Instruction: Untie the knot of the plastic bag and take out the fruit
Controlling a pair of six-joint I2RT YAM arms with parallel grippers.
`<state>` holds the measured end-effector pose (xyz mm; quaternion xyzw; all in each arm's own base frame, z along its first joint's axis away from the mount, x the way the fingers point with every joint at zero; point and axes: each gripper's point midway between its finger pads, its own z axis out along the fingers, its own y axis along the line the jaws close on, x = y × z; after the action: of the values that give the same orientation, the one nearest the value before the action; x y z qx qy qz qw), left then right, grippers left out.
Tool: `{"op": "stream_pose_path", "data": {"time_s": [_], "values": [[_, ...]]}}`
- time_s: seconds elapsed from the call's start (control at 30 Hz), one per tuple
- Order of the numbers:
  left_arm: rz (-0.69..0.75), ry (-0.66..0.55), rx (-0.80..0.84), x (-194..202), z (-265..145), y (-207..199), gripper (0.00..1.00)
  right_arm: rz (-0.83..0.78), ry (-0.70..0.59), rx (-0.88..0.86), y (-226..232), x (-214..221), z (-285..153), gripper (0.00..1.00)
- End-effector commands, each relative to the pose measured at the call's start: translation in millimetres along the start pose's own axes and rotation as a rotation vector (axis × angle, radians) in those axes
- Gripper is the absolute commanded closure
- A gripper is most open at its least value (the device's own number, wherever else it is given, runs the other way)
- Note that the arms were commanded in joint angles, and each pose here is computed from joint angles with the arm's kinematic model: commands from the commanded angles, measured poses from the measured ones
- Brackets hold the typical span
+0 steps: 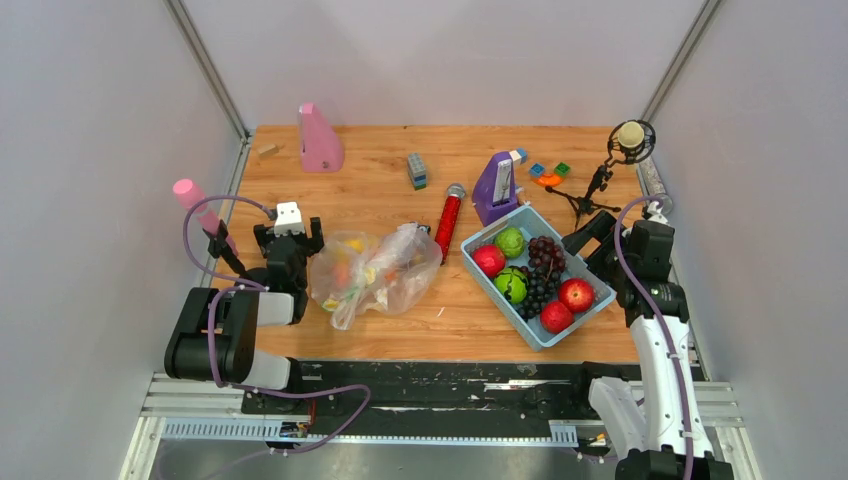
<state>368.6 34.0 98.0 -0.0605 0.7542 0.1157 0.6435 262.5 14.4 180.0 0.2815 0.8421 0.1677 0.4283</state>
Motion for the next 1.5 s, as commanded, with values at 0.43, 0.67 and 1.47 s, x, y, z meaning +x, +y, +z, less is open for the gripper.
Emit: {"op": "stream_pose_path", "data": {"time_s": [0.43,0.67,1.47], "values": [[-0.031,-0.065,-0.012,-17.5,2.9,2.5,0.00,-0.003,-0.012,-0.014,9.0,-12.8,-0.4,0.00],[-0.035,-0.077,-0.019,-20.4,1.3,3.1,0.00,-0.009,0.000,-0.014,9.4,-11.3,-2.7,0.00],[-0.237,0.271,0.065,-115.5,-46.8,-26.0,0.00,-0.063,-0.009,-0.100,32.1,-18.8,-32.5,0.00]]}}
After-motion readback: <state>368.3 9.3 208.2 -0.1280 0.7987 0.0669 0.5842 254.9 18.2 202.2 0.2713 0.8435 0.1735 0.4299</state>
